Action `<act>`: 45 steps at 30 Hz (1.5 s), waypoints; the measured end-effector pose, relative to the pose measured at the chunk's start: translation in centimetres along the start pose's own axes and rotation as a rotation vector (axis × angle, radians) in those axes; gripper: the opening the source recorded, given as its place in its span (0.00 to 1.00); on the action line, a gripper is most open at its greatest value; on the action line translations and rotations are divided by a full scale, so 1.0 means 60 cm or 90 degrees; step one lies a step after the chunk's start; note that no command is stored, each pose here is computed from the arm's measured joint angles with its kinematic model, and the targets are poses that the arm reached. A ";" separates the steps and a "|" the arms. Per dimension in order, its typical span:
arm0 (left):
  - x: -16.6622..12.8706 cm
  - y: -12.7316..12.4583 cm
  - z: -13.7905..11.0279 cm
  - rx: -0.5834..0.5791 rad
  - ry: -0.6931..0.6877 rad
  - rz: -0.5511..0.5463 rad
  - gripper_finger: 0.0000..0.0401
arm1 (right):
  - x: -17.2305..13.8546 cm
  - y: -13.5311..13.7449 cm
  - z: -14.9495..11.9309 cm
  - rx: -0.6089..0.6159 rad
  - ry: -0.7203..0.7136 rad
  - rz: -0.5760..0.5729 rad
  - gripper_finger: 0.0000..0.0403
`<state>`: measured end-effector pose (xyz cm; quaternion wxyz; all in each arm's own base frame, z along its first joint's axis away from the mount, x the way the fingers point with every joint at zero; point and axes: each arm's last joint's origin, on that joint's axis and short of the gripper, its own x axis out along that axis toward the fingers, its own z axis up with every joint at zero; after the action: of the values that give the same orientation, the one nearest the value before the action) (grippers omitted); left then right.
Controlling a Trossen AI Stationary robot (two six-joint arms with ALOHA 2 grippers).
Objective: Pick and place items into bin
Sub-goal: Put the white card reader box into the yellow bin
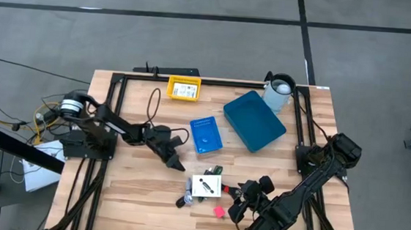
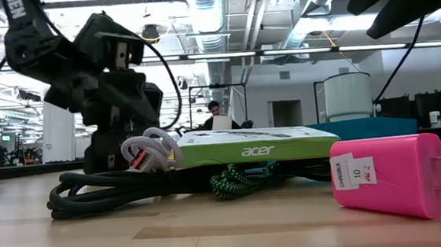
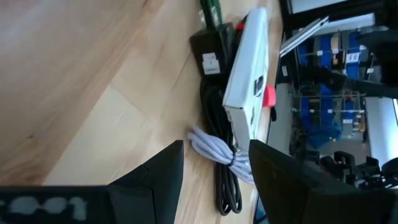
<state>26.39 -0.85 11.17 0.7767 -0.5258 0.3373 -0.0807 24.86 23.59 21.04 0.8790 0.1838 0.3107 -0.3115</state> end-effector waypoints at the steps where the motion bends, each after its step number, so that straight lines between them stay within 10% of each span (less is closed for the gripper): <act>1: 0.004 0.001 0.002 -0.001 0.005 0.000 0.43 | 0.000 0.000 0.000 0.000 0.000 0.000 0.53; 45: 0.033 -0.023 0.034 0.041 0.034 0.035 0.43 | 0.000 0.001 -0.001 -0.020 0.019 0.002 0.53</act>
<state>29.48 -0.84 11.95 0.7859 -0.4889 0.3690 -0.0843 24.84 23.67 20.98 0.8776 0.1751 0.3285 -0.3021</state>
